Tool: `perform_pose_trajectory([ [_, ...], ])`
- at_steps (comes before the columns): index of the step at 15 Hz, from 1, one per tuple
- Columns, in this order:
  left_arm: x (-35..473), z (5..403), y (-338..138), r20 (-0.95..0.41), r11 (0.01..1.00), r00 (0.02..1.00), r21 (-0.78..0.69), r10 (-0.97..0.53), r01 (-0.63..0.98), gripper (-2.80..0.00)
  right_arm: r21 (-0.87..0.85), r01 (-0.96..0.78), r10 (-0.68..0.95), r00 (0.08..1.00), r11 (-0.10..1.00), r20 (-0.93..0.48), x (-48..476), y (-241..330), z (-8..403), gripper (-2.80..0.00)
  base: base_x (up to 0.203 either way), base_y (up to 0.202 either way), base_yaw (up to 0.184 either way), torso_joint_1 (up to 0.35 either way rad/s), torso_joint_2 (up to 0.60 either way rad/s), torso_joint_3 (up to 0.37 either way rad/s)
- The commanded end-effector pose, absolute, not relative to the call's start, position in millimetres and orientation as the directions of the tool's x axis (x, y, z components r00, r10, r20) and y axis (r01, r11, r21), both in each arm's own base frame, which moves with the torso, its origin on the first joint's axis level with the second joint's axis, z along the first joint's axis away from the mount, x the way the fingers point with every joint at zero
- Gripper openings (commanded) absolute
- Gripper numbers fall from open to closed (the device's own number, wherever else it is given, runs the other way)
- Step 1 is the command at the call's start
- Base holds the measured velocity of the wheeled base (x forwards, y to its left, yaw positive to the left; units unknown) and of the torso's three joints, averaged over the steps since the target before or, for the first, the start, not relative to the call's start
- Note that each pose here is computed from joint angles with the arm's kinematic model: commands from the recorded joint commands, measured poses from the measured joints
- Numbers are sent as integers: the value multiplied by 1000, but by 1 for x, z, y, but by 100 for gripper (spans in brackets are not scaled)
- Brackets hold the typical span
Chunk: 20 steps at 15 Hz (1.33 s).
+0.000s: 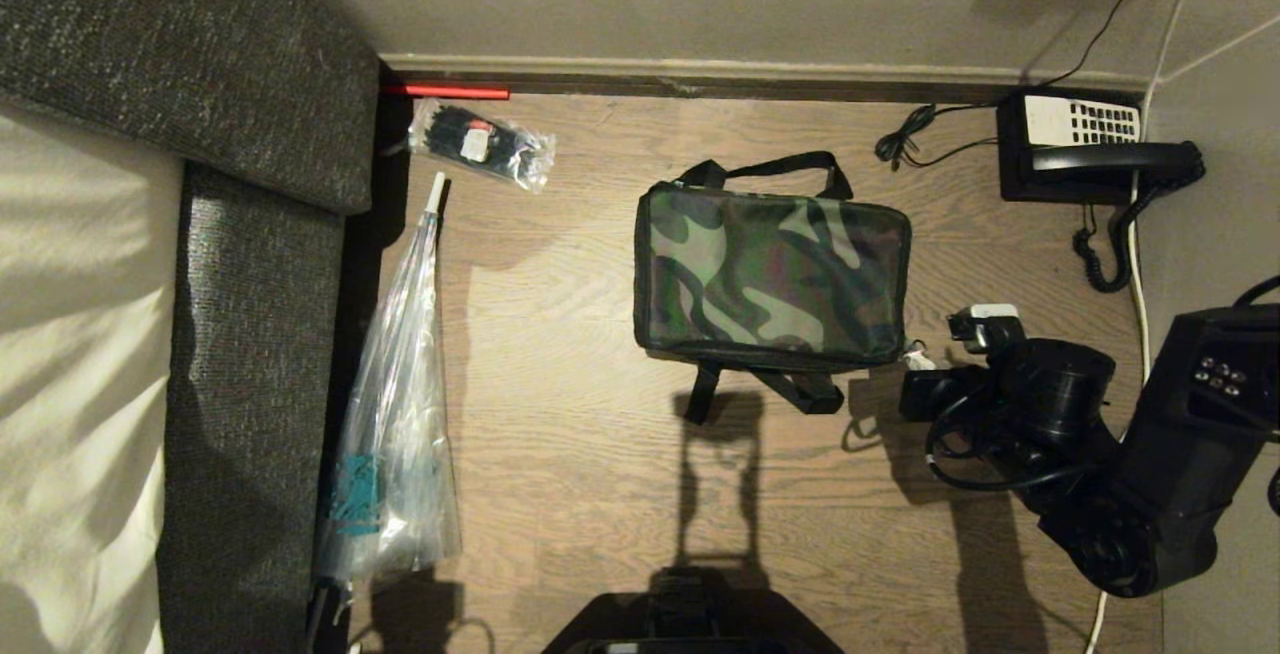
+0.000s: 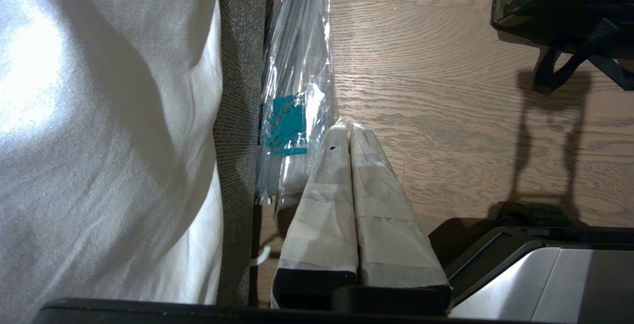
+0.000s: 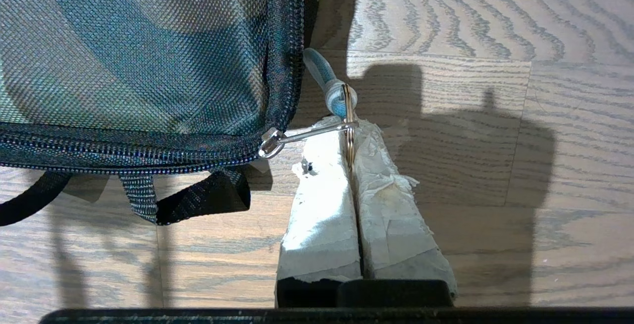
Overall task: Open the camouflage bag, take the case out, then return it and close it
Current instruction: Open the top of the storage box
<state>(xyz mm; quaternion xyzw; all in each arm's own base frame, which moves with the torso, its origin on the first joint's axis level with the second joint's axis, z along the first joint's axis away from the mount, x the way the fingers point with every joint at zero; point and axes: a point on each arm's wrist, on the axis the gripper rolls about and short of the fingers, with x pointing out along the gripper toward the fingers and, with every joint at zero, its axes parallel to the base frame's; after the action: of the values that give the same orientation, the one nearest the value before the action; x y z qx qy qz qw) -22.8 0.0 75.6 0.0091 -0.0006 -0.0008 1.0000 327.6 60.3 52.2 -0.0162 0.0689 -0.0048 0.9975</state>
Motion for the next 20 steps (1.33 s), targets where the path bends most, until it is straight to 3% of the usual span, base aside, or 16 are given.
perform_pose_trajectory([
  [1,-23,76,0,2,1000,1000,18,-2,2,-280,-32,11,-15,992,999,-124,328,59,55,-280,0,0,0,0,0,0],
  [20,-23,76,0,2,1000,1000,18,-2,2,-280,-16,-7,6,999,1000,-49,339,57,68,-280,0,0,0,0,0,0],
])
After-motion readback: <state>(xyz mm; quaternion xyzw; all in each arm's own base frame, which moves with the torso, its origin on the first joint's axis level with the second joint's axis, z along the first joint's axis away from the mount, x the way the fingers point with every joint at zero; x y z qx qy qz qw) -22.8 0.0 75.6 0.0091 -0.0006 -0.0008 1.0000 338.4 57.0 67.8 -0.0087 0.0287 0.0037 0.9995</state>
